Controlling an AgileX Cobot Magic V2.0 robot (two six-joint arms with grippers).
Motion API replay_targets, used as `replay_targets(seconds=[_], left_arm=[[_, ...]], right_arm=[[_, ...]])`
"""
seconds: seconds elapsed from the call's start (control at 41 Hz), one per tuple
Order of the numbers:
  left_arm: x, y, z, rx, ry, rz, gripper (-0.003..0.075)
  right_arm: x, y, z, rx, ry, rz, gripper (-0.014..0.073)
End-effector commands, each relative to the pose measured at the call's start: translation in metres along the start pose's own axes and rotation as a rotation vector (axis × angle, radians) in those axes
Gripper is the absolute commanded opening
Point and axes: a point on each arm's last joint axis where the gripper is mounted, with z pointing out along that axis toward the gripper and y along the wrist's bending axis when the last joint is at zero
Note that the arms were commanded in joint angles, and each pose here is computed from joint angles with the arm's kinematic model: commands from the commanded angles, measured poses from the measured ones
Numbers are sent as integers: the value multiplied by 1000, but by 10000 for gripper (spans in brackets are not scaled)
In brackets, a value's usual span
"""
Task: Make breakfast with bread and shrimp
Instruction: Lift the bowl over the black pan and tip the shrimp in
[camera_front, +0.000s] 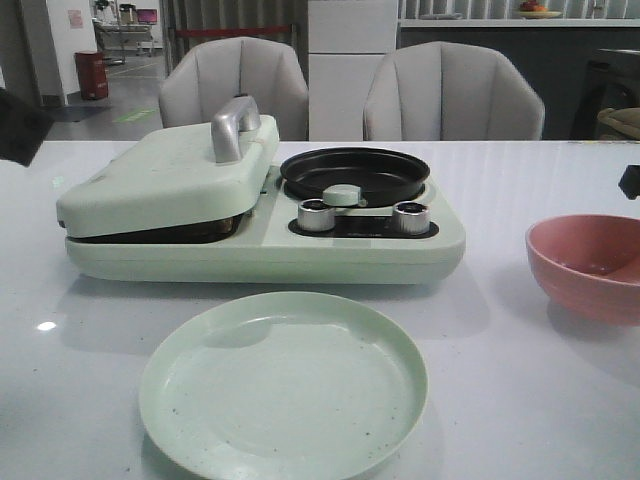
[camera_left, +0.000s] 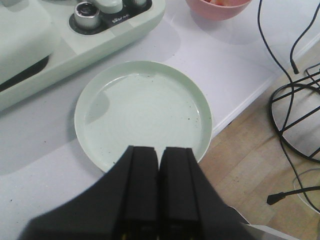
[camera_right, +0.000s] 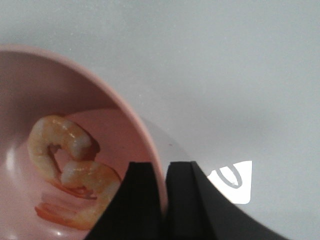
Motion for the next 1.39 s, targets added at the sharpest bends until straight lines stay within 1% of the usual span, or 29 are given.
replay_targets(seconds=[0.0,0.097,0.171,0.366,0.487,0.561,0.634,0.78,0.902,1.194,1.365], left_arm=[[-13,-3,-7,2,-92,-12,102],[-12,-3,-7,4,-86,-12,102],[-12,-3,-7,6,-79,-12,102],[-12,-3,-7,8,-76,-13,102],[-11,-3,-7,9,-73,-13,102],[-11,-3,-7,9,-73,-13,102],[-11,-3,-7,9,-73,-13,102],[-11,-3,-7,9,-73,-13,102],[-11,-4,-7,14,-75,-20,102],[-12,-4,-7,18,-76,-27,102],[-12,-5,-7,28,-79,-42,102]], right_arm=[[-13,4,-36,14,-139,-49,43],[-19,15,-63,26,-224,-129,43],[-27,29,-87,37,-304,-199,43],[-48,79,-153,15,-527,-362,43],[-59,110,-179,21,-632,-429,43],[-67,128,-194,50,-703,-457,43],[-74,142,-199,96,-754,-483,43],[-86,168,-201,203,-835,-521,43],[-92,193,-191,305,-896,-578,43],[-90,239,-161,617,-1052,-682,43],[-84,261,-145,727,-1112,-737,43]])
